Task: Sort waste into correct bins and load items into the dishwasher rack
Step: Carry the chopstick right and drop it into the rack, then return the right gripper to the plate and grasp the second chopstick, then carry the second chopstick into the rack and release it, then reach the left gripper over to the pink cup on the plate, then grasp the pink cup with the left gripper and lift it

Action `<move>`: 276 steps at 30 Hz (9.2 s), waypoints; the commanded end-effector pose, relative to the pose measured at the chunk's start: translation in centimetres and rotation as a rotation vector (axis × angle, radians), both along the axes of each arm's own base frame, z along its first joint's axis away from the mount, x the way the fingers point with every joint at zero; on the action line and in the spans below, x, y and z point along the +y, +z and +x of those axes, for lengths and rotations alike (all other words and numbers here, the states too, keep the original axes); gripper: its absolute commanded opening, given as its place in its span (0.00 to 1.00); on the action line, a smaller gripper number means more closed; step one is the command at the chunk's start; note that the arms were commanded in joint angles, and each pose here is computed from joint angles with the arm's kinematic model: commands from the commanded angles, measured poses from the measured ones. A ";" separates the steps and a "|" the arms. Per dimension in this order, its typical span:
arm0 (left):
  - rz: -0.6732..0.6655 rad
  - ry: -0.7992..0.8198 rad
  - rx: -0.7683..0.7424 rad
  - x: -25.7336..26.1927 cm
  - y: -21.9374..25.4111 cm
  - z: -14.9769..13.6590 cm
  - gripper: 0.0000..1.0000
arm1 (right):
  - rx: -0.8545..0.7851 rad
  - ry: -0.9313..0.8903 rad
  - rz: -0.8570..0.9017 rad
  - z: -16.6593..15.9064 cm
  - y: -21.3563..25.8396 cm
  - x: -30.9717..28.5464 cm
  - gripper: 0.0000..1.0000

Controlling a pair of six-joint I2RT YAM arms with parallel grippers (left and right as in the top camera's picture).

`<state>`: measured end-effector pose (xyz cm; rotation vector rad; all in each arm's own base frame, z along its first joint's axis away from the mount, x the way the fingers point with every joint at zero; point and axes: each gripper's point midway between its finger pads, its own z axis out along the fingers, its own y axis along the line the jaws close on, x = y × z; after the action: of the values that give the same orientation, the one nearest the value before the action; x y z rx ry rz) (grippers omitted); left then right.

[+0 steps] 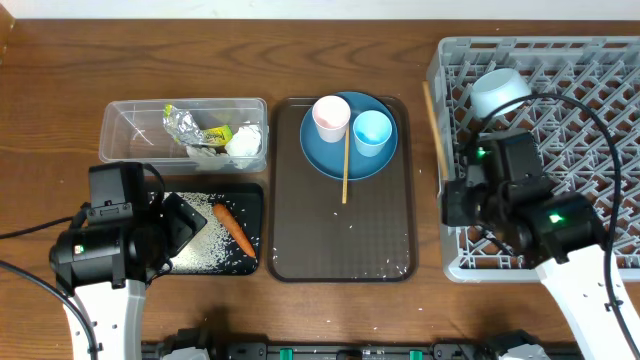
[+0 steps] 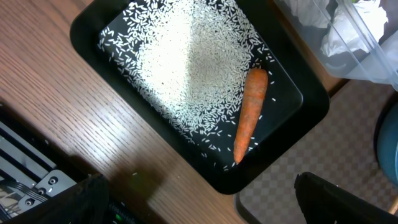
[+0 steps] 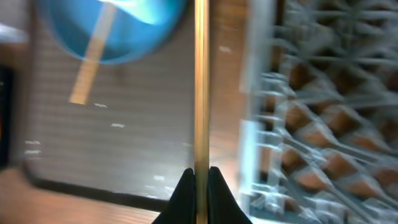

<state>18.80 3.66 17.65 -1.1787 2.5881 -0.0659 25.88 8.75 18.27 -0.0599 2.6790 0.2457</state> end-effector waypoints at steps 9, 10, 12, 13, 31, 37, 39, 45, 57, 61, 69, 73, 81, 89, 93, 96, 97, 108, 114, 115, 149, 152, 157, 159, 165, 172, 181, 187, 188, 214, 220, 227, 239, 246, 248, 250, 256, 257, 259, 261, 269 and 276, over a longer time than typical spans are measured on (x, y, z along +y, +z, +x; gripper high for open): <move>0.015 -0.007 0.009 0.3 -0.1 -0.1 0.98 | 0.064 -0.066 -0.277 0.7 -2.2 -5.2 0.01; 0.015 -0.007 0.009 0.3 -0.1 -0.1 0.98 | 0.076 -0.066 -0.284 0.7 -2.5 -5.2 0.01; 0.015 -0.007 0.009 0.3 -0.1 -0.1 0.98 | 0.099 -0.069 -0.304 0.9 -3.1 -5.4 0.01; 0.015 -0.007 0.009 0.3 -0.1 -0.1 0.98 | 0.112 -0.067 -0.309 1.0 -3.5 -5.4 0.01; 0.015 -0.007 0.009 0.3 -0.1 -0.1 0.98 | 0.147 -0.018 -0.190 2.7 -3.8 -2.6 0.45; 0.015 -0.007 0.009 0.3 -0.1 -0.1 0.98 | 0.168 0.006 0.222 2.9 -0.3 4.4 0.45; 0.015 -0.007 0.009 0.3 -0.1 -0.1 0.98 | 0.179 -0.040 0.267 3.1 -0.1 5.4 0.45; 0.015 -0.007 0.009 0.3 -0.1 -0.1 0.98 | 0.153 -0.008 0.337 2.9 0.8 9.6 0.99; 0.015 -0.007 0.009 0.3 -0.1 -0.1 0.98 | 0.076 -0.071 0.198 4.0 -1.6 12.7 0.51; 0.015 -0.007 0.009 0.3 -0.1 -0.1 0.98 | 0.101 -0.061 0.201 4.7 -3.9 15.0 0.49; 0.015 -0.007 0.009 0.3 -0.1 -0.1 0.98 | 0.189 -0.098 0.158 5.3 -9.2 16.7 0.36; 0.015 -0.007 0.009 0.3 -0.1 -0.1 0.98 | 0.226 -0.105 0.128 5.2 -11.2 16.7 0.35; 0.015 -0.007 0.009 0.3 -0.1 -0.1 0.98 | 0.235 -0.091 0.124 5.5 -13.0 17.7 0.32; 0.015 -0.007 0.009 0.3 -0.1 -0.1 0.98 | 0.231 -0.089 0.126 5.5 -13.0 17.8 0.16; 0.015 -0.007 0.009 0.3 -0.1 -0.1 0.98 | 0.232 -0.090 0.126 5.5 -13.0 17.8 0.09; 0.015 -0.007 0.009 0.3 -0.1 -0.1 0.98 | 0.234 -0.091 0.126 5.5 -12.9 17.7 0.04; 0.015 -0.007 0.009 0.3 -0.1 -0.1 0.98 | 0.237 -0.088 0.132 5.4 -12.8 17.8 0.02; 0.015 -0.007 0.009 0.3 -0.1 -0.1 0.98 | 0.173 -0.065 0.216 5.7 -8.1 18.4 0.01; 0.015 -0.007 0.009 0.3 -0.1 -0.1 0.98 | 0.102 -0.059 0.269 5.4 -3.7 17.3 0.01; 0.015 -0.007 0.009 0.3 -0.1 -0.1 0.98 | 0.089 -0.060 0.276 5.3 -2.9 17.0 0.01; 0.015 -0.007 0.009 0.3 -0.1 -0.1 0.98 | 0.129 -0.196 -0.284 3.5 -5.2 -6.8 0.01; 0.015 -0.007 0.009 0.3 -0.1 -0.1 0.98 | 0.144 -0.195 -0.288 3.6 -5.8 -6.8 0.01; 0.015 -0.007 0.009 0.3 -0.1 -0.1 0.98 | 0.147 -0.195 -0.289 3.6 -5.9 -6.8 0.11; 0.015 -0.007 0.009 0.3 -0.1 -0.1 0.98 | 0.146 -0.195 -0.289 3.6 -5.9 -6.8 0.44; 0.015 -0.007 0.009 0.3 -0.1 -0.1 0.98 | 0.153 -0.194 -0.291 3.5 -5.9 -6.9 0.53; 0.015 -0.007 0.009 0.3 -0.1 -0.1 0.98 | 0.138 -0.200 -0.284 3.7 -5.4 -6.8 0.56; 0.015 -0.007 0.009 0.3 -0.1 -0.1 0.98 | 0.026 -0.290 -0.243 4.5 -1.7 -8.5 0.99; -0.023 0.070 -0.125 0.3 0.9 2.8 0.98 | 0.045 -0.313 -0.243 3.2 -1.2 -9.3 0.99; -0.018 0.068 -0.157 0.4 1.2 3.5 0.98 | 0.045 -0.313 -0.243 3.2 -1.3 -9.3 0.99; -0.130 -0.615 -0.142 -20.8 2.8 18.4 0.60 | 0.046 -0.310 -0.244 3.2 -1.3 -9.3 0.99; -0.035 -0.614 -0.146 -22.6 -1.7 22.6 0.72 | 0.046 -0.310 -0.243 3.2 -1.3 -9.3 0.99; -0.035 -0.583 -0.142 -23.2 -5.5 25.2 0.66 | 0.046 -0.310 -0.244 3.2 -1.3 -9.3 0.99; 0.017 -0.565 -0.077 -22.6 -10.0 26.0 0.61 | 0.046 -0.310 -0.243 3.2 -1.3 -9.3 0.99; 0.024 -0.564 -0.056 -22.4 -11.0 25.8 0.31 | 0.046 -0.310 -0.243 3.2 -1.3 -9.3 0.99; 0.030 -0.560 -0.059 -22.2 -10.9 26.0 0.24 | 0.046 -0.310 -0.243 3.2 -1.3 -9.3 0.99; 0.060 -0.545 -0.062 -21.5 -10.8 26.2 0.19 | 0.046 -0.310 -0.244 3.2 -1.3 -9.3 0.99; 0.092 -0.505 -0.091 -19.6 -9.0 26.7 0.06 | 0.046 -0.310 -0.244 3.2 -1.3 -9.3 0.99; 0.091 -0.502 -0.103 -19.5 -8.4 26.8 0.06 | 0.046 -0.310 -0.244 3.2 -1.3 -9.3 0.99; 0.088 -0.497 -0.127 -19.3 -7.0 26.7 0.06 | 0.046 -0.310 -0.244 3.2 -1.3 -9.3 0.99; 0.086 -0.497 -0.158 -19.0 -5.2 26.6 0.06 | 0.046 -0.310 -0.243 3.2 -1.3 -9.3 0.99; 0.065 -0.490 -0.284 -16.9 4.6 22.7 0.06 | 0.046 -0.310 -0.243 3.2 -1.3 -9.3 0.99; -0.166 -0.905 -0.388 -20.4 11.5 15.0 0.06 | 0.046 -0.310 -0.243 3.2 -1.3 -9.3 0.99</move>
<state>36.41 -14.66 27.40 -0.2009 2.5424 -0.4382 28.81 -0.19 16.37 0.2630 2.7241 -0.1736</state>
